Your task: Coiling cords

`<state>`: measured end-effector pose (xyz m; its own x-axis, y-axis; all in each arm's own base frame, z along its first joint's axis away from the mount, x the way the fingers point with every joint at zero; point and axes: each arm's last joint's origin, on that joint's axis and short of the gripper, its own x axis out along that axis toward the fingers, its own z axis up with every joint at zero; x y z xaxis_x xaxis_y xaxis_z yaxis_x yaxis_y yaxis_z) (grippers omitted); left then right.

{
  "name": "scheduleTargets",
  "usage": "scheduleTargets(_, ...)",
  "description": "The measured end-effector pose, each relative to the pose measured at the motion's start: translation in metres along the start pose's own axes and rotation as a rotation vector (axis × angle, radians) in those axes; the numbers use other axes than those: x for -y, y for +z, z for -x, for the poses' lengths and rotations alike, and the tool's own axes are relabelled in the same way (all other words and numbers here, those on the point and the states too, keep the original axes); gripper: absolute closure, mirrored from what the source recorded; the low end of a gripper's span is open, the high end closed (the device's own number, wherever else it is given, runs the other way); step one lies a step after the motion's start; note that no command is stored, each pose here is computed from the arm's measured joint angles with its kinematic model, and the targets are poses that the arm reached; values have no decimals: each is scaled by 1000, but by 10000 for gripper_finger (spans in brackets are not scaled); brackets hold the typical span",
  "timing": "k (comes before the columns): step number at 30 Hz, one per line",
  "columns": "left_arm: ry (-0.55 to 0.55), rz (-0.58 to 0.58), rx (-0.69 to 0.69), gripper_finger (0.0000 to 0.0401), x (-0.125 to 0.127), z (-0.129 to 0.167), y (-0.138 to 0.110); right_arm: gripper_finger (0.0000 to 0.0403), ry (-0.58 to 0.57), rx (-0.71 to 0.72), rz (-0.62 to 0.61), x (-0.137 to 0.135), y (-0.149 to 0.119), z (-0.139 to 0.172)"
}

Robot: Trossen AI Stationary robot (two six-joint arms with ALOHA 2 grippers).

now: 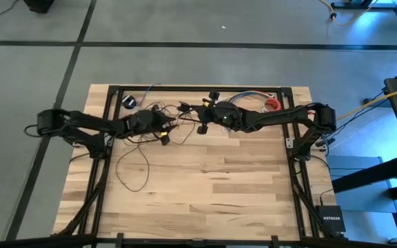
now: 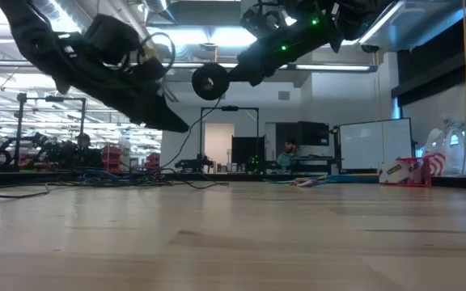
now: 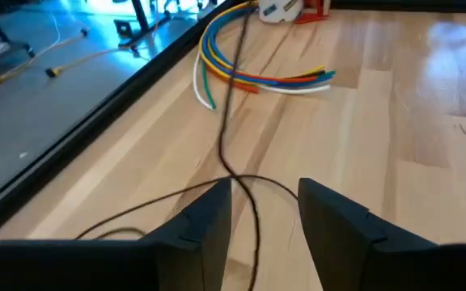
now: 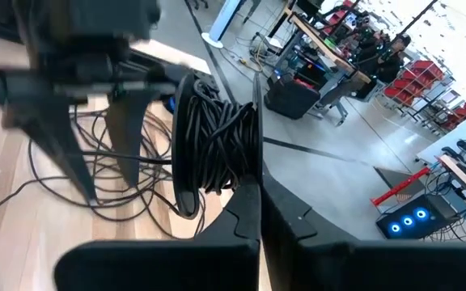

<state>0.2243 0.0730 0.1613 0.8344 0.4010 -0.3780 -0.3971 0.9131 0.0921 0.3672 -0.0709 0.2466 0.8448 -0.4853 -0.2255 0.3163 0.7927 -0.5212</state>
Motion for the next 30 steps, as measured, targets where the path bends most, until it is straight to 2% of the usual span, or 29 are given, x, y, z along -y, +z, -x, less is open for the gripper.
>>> scheduleTargets(6, 110, -7, -15, 266, -3, -18, -10, 402, -1, 2, 0, 0, 0, 0)
scheduleTargets(10, 110, -11, -24, 273, -2, -21, -10, 402, 1, -1, 1, 0, 0, 0)
scheduleTargets(13, 107, -25, -26, 311, -2, -21, -10, 402, 2, -3, 2, 0, 0, 0)
scheduleTargets(16, 107, -46, -34, 376, -2, -21, -11, 402, 2, -3, 5, 0, 0, 0)
scheduleTargets(18, 107, -59, -34, 392, -2, -20, -10, 402, 2, -2, 5, 0, 0, 0)
scheduleTargets(24, 158, -80, 25, 397, -15, -4, 8, 402, 69, 38, 5, -2, 1, 0)
scheduleTargets(30, 241, -52, 135, 397, -36, 30, 34, 402, 103, 30, 13, -4, 0, 0)
